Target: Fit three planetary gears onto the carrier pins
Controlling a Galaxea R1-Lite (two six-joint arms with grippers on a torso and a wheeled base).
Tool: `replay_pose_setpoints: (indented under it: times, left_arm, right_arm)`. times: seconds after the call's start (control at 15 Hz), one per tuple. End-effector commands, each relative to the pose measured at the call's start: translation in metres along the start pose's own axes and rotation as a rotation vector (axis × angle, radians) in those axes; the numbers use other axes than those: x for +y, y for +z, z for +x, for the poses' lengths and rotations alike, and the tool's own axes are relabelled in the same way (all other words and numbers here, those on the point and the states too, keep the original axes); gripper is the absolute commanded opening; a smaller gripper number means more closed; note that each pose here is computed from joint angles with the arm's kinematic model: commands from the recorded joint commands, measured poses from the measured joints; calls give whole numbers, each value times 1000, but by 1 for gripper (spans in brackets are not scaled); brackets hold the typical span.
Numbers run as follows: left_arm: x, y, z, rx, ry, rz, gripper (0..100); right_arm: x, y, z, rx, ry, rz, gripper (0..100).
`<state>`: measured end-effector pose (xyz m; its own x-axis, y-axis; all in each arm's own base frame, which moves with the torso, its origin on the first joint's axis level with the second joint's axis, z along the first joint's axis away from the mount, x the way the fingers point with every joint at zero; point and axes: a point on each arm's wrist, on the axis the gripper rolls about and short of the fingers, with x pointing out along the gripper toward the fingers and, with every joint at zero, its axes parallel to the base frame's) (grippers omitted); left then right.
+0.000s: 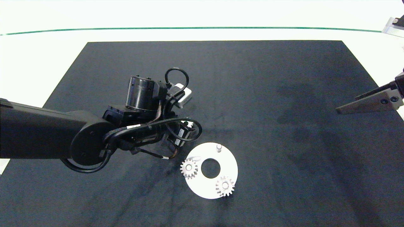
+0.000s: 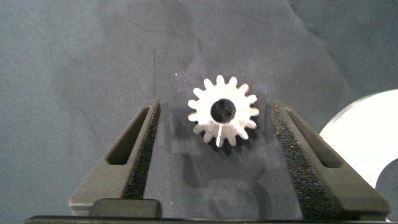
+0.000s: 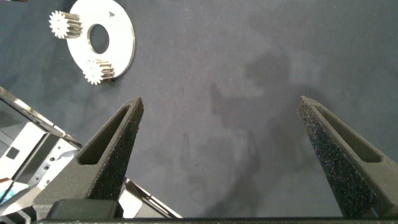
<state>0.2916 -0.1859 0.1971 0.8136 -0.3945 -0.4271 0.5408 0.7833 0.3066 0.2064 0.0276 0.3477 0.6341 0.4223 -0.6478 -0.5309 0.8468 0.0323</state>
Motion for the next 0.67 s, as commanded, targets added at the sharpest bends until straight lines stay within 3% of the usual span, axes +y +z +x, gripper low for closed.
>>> replay_pose_setpoints:
  times: [0.07,0.67]
  left_arm:
    - [-1,-2,1,11,-3,3,63]
    - [-7,-2,10,21,-5,9,45]
  right_arm:
    - [-2,-1,0,1,11,2,100]
    - [-4,-2,-1,0,10,3,100]
